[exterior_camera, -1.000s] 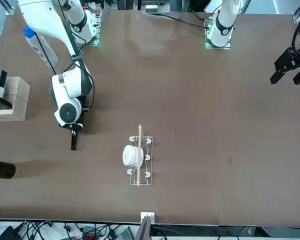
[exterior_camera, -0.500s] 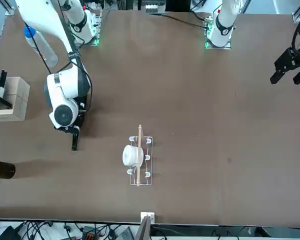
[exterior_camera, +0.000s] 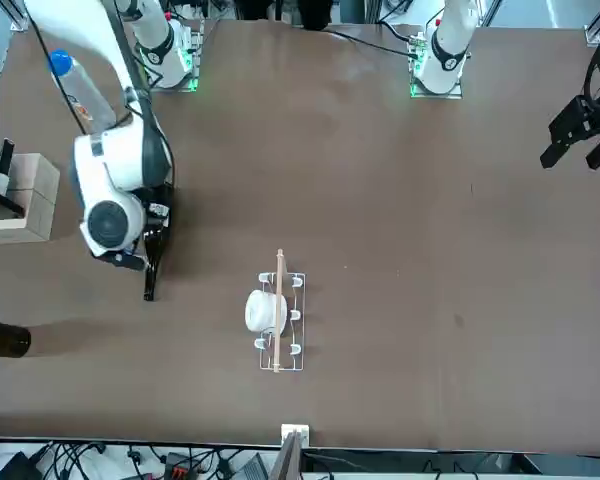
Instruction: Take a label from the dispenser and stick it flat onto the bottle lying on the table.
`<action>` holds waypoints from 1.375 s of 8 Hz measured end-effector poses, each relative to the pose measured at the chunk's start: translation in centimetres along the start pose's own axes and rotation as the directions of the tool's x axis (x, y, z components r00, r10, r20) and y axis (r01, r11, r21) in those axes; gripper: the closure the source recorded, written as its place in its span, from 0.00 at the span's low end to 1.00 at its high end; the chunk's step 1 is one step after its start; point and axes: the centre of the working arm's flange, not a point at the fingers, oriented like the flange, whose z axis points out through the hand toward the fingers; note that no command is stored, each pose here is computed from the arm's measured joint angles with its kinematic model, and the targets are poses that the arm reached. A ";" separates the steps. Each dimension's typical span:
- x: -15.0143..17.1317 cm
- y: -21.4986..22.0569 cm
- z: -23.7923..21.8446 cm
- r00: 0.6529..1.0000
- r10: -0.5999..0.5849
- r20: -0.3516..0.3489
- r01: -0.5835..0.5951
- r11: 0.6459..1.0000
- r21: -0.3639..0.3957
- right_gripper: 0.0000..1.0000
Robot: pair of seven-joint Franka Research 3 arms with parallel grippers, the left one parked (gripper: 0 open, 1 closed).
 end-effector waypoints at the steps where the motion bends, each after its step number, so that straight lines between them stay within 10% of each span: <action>1: -0.2 2.2 -1.8 0.999 0.029 -0.025 -0.028 0.999 0.026 0.00; 6: -2.0 12.5 -10.3 0.997 0.058 -0.050 -0.053 0.993 0.104 0.00; 11: -4.3 23.8 -15.9 0.986 -0.006 -0.164 0.068 0.924 0.376 0.00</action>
